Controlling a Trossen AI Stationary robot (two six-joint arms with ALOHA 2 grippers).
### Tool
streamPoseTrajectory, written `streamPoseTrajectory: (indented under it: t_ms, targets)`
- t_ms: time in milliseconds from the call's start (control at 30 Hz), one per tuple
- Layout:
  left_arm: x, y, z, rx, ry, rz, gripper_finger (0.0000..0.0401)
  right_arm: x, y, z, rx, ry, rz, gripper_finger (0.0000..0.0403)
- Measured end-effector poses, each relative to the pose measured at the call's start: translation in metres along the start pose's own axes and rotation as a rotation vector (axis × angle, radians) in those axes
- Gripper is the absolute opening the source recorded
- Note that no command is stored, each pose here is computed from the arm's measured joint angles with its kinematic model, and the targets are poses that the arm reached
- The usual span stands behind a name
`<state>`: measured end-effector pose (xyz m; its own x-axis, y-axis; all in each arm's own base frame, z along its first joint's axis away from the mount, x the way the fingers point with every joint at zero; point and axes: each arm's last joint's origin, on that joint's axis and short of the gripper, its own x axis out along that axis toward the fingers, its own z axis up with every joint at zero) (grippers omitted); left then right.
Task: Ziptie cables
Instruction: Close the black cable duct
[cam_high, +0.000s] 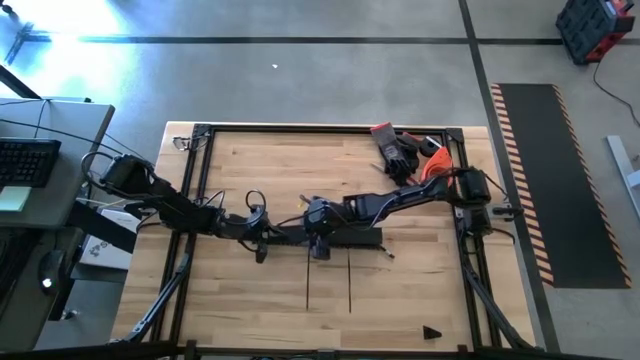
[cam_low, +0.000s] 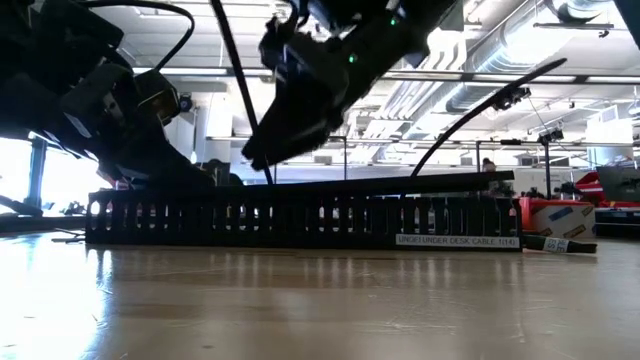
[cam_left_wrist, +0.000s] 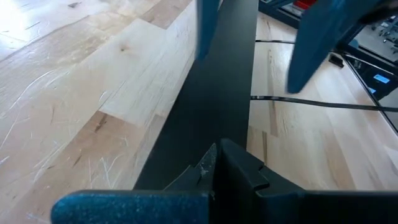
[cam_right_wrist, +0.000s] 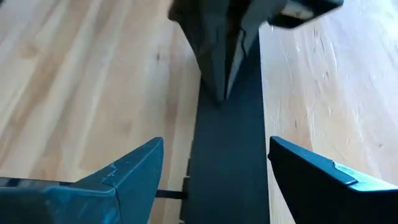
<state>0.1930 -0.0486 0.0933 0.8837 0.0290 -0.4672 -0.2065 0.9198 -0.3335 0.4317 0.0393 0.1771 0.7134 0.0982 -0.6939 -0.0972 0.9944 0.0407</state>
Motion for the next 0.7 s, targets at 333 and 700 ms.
streamPoseTrajectory:
  t_ms: [333,700]
  targets:
    - [0.0,0.0,0.0,0.002,0.001,-0.001,0.0,-0.044,0.014,0.016,-0.05,-0.084,-0.105,0.022]
    - [0.0,0.0,0.0,0.015,0.0,-0.002,0.0,-0.039,0.002,-0.037,0.207,-0.133,-0.047,0.0021]
